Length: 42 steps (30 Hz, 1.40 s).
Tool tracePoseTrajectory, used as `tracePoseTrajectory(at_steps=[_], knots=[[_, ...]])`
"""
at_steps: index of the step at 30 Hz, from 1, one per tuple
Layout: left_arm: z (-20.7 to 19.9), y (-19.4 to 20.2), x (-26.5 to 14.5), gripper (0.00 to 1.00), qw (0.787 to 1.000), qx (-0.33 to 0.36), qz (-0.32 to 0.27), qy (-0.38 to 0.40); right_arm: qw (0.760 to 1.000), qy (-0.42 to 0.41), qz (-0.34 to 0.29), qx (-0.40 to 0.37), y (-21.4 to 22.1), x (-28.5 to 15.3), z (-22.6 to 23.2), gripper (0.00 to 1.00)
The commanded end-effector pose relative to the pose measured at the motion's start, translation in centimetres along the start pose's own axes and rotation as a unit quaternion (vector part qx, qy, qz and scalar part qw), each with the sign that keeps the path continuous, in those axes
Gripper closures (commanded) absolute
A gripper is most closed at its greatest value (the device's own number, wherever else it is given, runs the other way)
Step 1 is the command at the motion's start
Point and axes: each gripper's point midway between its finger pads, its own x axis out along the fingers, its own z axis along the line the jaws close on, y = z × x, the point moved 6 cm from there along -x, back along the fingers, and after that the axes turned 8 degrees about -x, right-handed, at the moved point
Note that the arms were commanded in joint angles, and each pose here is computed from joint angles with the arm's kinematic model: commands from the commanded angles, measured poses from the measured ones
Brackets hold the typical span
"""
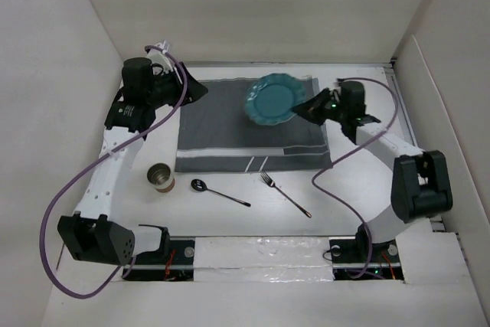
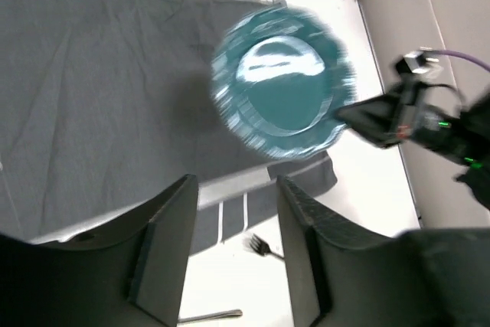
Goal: Set the dinner table for one person
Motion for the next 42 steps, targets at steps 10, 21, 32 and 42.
tracePoseTrajectory(at_steps=[10,21,32,42], knots=[[0.4,0.8,-7.5,0.54,0.99,0.071,-0.067,-0.104,0.985,-0.139,0.091,-0.038,4.0,8.7,7.2,1.0],[0.5,1.4,-6.9,0.54,0.993,0.062,-0.053,-0.089,0.988,-0.09,0.125,0.004,7.3,11.6,3.4,1.0],[0.8,1.0,-6.7,0.54,0.991,0.06,-0.063,-0.102,0.988,0.05,0.146,-0.029,9.1,11.6,-1.7,0.52],[-1.5,-1.7,-7.9,0.67,0.988,0.045,-0.124,-0.083,0.964,0.197,0.104,-0.146,5.6,7.1,0.6,0.36]])
